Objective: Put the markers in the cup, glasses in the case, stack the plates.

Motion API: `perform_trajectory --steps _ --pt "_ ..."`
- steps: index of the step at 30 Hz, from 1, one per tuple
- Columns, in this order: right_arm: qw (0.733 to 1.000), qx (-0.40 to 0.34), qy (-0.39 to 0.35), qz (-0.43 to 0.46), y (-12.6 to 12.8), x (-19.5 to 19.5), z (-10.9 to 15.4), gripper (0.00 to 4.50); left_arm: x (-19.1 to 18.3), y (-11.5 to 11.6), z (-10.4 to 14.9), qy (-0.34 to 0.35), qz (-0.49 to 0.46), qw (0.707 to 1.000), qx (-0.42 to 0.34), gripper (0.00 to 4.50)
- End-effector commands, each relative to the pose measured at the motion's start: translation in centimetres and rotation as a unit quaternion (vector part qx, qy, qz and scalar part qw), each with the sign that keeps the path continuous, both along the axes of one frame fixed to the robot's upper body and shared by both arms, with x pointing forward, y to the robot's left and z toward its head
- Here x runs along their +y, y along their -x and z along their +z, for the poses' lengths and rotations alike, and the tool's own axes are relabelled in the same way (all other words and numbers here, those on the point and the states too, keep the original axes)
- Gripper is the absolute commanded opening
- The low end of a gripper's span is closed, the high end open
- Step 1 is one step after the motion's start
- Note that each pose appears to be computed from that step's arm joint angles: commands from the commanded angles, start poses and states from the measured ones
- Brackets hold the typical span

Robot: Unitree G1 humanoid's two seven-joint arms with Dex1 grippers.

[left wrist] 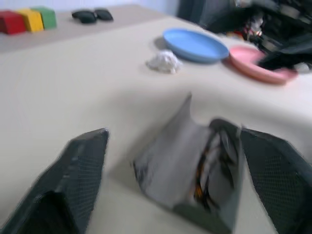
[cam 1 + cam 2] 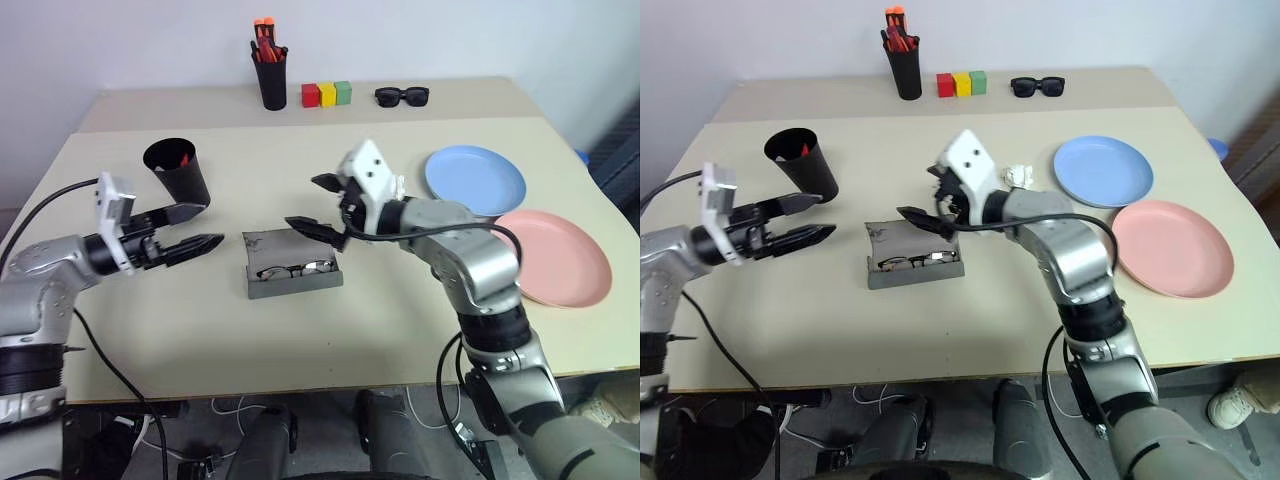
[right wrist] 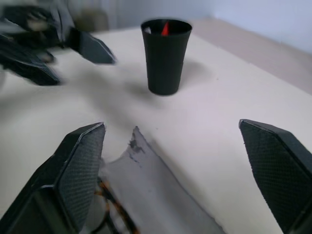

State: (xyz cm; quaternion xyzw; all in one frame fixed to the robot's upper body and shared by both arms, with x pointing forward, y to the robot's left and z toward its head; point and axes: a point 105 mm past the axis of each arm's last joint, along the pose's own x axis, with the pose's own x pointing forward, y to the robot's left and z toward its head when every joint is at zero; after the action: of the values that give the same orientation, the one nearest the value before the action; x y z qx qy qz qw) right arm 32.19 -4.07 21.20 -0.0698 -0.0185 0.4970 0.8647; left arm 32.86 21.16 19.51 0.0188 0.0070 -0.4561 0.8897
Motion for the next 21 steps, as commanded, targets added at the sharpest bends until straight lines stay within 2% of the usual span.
perform_trajectory --steps 1,2,3,5,6,9,11,14,21 --pt "0.998 -0.043 -0.033 0.021 2.7 -1.9 1.5 4.50 -1.7 -2.5 0.7 -0.024 0.035 0.998 -0.041 2.23" --pt "0.998 -0.041 -0.040 0.031 3.4 -2.3 1.3 4.50 -2.0 -3.3 0.6 -0.027 0.048 0.998 -0.039 1.88" --pt "0.998 -0.040 -0.029 0.039 4.1 -2.6 0.8 4.50 -2.2 -4.3 0.4 -0.038 0.063 0.997 -0.038 1.24" --pt "0.998 -0.039 -0.020 0.046 4.8 -2.9 0.3 4.50 -2.2 -5.6 0.2 -0.053 0.080 0.994 -0.047 0.29" --pt "0.998 -0.038 -0.021 0.042 4.9 -3.0 0.3 4.50 -2.1 -6.4 0.4 -0.046 0.091 0.994 -0.044 0.06" --pt "0.998 -0.043 -0.022 0.027 4.7 -3.0 0.3 4.50 -2.3 -8.5 -0.4 -0.056 0.116 0.992 -0.003 0.06" --pt "0.999 -0.045 -0.019 0.021 4.7 -2.9 0.1 4.50 -3.3 -9.0 -1.9 -0.083 0.100 0.991 0.034 0.06" --pt "0.999 -0.045 -0.021 0.014 4.6 -2.7 -0.1 4.50 -4.3 -9.3 -2.7 -0.074 0.080 0.991 0.080 0.06" --pt "0.999 -0.050 -0.017 0.002 4.5 -2.8 -0.3 4.50 -4.6 -7.5 -4.9 -0.111 -0.001 0.979 0.172 0.06"
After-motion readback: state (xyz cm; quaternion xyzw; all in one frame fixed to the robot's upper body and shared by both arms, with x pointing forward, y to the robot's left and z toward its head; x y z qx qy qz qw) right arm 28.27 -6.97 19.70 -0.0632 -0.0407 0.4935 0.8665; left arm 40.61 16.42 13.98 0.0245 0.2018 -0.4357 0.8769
